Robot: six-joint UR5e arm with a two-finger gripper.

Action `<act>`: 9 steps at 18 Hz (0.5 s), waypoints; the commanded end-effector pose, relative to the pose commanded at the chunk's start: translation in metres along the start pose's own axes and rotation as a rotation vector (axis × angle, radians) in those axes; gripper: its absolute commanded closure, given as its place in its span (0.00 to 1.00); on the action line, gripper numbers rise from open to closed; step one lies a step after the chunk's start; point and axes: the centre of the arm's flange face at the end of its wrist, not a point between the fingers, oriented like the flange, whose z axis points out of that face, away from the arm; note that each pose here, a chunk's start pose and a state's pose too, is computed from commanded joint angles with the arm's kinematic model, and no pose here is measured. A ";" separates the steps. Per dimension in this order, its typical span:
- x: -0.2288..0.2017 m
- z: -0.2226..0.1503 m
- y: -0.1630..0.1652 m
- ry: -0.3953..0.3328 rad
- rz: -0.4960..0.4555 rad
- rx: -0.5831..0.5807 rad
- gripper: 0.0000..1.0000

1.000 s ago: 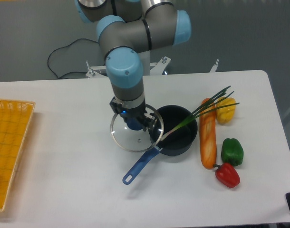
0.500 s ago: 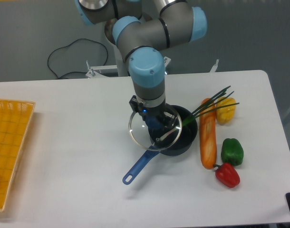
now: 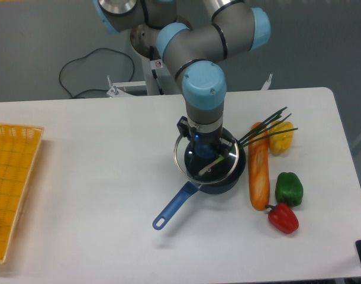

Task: Close the pot lid
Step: 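Carry the glass lid over the saucepan rim and lower it, then press the glass lid down onto the saucepan and hold it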

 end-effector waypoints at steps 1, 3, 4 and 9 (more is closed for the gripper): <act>-0.001 0.000 0.002 -0.001 0.009 0.001 0.43; -0.006 0.002 0.010 0.002 0.014 0.001 0.43; -0.006 0.005 0.011 0.008 0.023 -0.002 0.43; -0.012 0.007 0.020 0.011 0.025 -0.002 0.43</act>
